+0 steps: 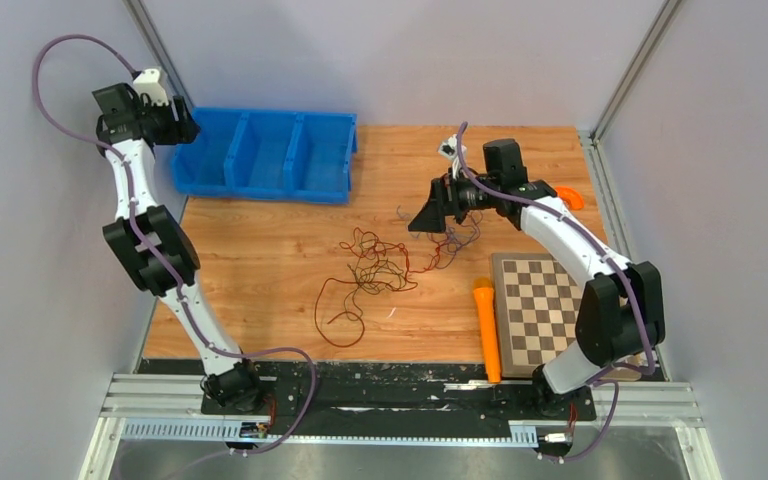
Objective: Untangle the cables
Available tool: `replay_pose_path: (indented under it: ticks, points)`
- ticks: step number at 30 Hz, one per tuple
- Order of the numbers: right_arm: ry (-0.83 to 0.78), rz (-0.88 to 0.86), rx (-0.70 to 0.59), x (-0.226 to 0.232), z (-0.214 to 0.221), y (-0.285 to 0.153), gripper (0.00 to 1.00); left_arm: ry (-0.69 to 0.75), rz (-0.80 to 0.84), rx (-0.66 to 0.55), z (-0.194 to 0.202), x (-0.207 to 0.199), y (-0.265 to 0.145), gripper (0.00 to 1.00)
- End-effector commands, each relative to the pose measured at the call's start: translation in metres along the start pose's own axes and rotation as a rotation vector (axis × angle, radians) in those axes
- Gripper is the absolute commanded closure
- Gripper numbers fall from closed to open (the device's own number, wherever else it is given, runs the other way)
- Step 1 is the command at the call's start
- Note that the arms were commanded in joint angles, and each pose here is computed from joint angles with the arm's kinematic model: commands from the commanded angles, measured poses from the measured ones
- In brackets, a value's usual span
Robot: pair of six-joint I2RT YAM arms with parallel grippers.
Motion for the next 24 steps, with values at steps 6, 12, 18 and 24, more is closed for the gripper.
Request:
replay_pose_path:
  ticks: [6,12,18,24]
  points:
    - [0.026,0.056,0.11,-0.012,0.033,0.011,0.04,0.147,0.421,0.086,-0.006,-0.114,-0.119,0.21]
    - [0.077,0.072,0.223,-0.02,0.058,0.037,0.07,0.171,0.731,0.253,0.105,-0.228,-0.153,0.19]
    - [0.1,0.062,0.291,-0.025,0.066,0.061,0.1,0.148,0.819,0.438,0.173,-0.294,-0.152,0.14]
    - [0.072,0.061,0.322,-0.027,0.063,0.087,0.1,0.151,0.743,0.716,0.228,-0.308,-0.135,0.13]
Point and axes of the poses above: each gripper's point midway between its finger pads, its own y axis out along the fingers, its own x axis along the line the jaws close on, z = x × y, the point moved 10 cm from there along -y, back along the fingers, and after that the axes turned 1 degree about y, right-handed, at the moved point
